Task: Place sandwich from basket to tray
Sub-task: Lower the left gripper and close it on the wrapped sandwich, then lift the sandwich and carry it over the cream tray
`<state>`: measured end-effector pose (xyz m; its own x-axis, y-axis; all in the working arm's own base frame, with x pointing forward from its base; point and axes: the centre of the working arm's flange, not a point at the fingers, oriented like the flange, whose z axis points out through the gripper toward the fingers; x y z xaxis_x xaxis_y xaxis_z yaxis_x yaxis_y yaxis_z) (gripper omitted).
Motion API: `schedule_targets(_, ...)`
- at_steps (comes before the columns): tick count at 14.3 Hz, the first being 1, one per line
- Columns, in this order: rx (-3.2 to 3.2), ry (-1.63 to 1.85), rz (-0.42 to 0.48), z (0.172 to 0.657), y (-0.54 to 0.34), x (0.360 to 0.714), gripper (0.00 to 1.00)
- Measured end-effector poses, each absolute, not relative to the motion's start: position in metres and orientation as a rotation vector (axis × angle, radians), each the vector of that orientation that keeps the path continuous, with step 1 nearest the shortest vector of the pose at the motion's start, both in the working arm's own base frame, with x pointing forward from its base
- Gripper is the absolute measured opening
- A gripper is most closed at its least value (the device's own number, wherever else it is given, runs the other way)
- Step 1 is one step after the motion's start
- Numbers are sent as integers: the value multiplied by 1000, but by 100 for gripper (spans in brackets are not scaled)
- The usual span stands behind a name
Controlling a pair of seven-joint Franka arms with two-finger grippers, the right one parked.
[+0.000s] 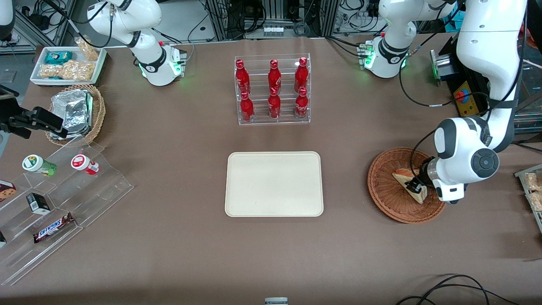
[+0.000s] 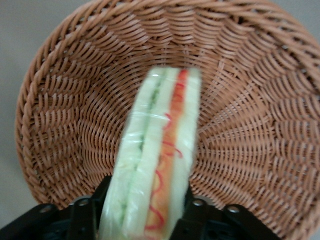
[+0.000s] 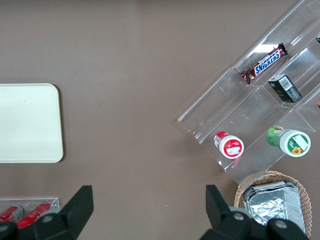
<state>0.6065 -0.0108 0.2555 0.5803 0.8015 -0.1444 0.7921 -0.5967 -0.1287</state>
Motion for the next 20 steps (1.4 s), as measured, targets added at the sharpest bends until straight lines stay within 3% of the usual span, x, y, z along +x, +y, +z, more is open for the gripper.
schedule_targets(3, -2723, -1350, 391, 308, -15, 625, 26)
schedule_targets(7, -2789, -1157, 442, 350, -83, 629, 16)
schedule_targets(13, -3124, -274, 280, 328, -289, 600, 15)
schedule_targets(20, -3219, -52, 141, 279, -446, 576, 15)
